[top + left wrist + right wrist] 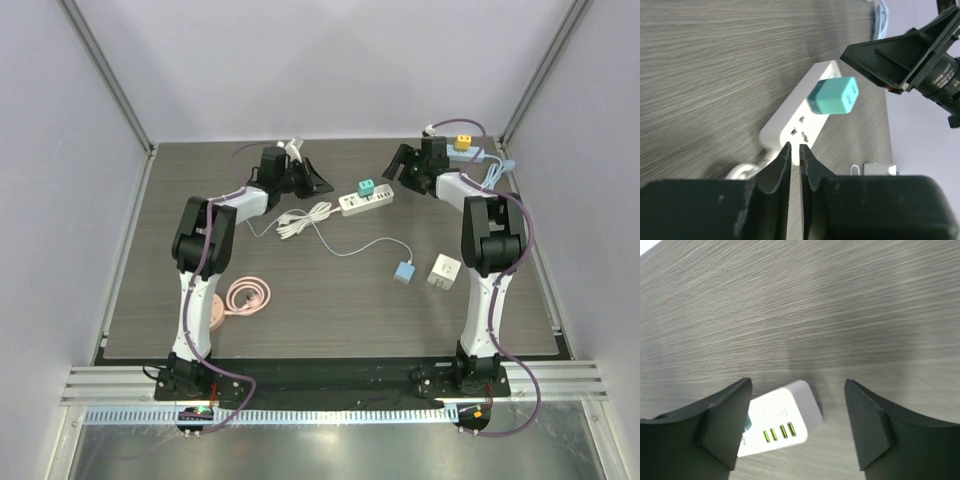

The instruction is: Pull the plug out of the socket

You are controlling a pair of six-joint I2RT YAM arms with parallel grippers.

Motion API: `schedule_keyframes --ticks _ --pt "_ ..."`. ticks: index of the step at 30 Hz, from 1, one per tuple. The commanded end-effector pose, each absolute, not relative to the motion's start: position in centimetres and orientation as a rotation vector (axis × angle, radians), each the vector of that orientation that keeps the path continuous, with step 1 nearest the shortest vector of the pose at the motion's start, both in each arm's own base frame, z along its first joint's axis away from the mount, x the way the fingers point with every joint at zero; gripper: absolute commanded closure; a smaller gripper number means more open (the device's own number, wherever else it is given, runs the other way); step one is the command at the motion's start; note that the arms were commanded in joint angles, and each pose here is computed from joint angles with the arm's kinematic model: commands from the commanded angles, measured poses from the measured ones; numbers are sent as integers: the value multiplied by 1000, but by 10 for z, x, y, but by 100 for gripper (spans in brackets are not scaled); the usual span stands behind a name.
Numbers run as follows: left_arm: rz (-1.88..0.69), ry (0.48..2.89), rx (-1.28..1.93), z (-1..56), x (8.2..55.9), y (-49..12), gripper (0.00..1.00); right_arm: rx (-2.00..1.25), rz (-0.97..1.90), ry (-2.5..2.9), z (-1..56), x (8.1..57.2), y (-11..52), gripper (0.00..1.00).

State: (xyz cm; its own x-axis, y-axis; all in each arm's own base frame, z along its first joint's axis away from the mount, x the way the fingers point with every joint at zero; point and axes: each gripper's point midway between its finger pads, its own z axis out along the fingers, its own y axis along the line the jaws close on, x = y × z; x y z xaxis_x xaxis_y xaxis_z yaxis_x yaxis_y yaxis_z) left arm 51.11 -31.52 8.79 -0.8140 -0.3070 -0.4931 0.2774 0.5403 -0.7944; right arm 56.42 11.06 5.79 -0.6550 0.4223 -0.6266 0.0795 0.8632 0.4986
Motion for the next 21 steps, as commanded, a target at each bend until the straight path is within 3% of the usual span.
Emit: schedule_keyframes --ticks 1,4,14,21 --pt "-1323 2079 121 138 508 -343 91 263 316 2167 123 559 94 16" --pt "-1325 2114 116 131 510 -353 98 173 256 2182 127 549 114 5" --pt "-1324 2167 125 116 508 -366 100 -38 222 2189 128 540 171 2" --pt "-1238 2269 92 93 505 -369 100 -72 220 2200 119 542 179 18"
